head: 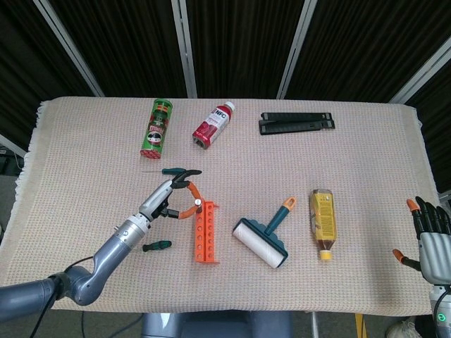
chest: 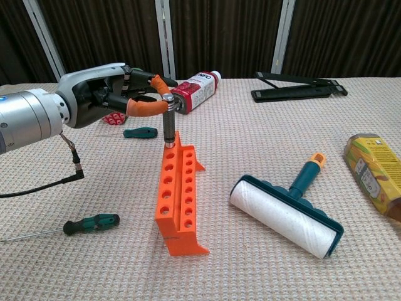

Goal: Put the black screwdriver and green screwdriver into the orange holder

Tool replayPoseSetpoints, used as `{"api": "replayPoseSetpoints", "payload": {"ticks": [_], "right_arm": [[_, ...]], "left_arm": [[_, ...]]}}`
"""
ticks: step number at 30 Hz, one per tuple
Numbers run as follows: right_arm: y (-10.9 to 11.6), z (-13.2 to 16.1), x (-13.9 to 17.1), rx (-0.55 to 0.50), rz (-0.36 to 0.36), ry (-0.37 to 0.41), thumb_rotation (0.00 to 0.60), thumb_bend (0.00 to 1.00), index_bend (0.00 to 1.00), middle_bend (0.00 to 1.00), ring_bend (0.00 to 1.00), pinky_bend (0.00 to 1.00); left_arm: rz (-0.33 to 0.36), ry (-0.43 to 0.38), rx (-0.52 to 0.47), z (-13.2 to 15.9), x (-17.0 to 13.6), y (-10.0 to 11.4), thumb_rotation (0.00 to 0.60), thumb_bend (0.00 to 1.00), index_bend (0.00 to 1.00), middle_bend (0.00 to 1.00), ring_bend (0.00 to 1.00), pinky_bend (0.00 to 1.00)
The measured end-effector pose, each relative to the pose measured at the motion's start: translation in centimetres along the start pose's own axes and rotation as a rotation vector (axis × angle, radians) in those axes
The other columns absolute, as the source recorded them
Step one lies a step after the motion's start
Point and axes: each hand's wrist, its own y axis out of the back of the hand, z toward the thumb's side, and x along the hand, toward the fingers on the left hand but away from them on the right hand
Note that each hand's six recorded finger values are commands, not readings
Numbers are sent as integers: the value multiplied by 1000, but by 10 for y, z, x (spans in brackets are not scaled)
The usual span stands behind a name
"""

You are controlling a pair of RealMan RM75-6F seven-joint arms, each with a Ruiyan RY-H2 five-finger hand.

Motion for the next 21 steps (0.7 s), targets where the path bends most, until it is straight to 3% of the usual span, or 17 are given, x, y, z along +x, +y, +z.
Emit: {"api": "replayPoseSetpoints", "payload": {"ticks": [21], "right_arm": [[-1,-3,-2,-5,2,-8,600,0,13,0,0,0]], "left_arm": [[-11,17,19,-7,5,-8,582,616,648,79,0,0]]}}
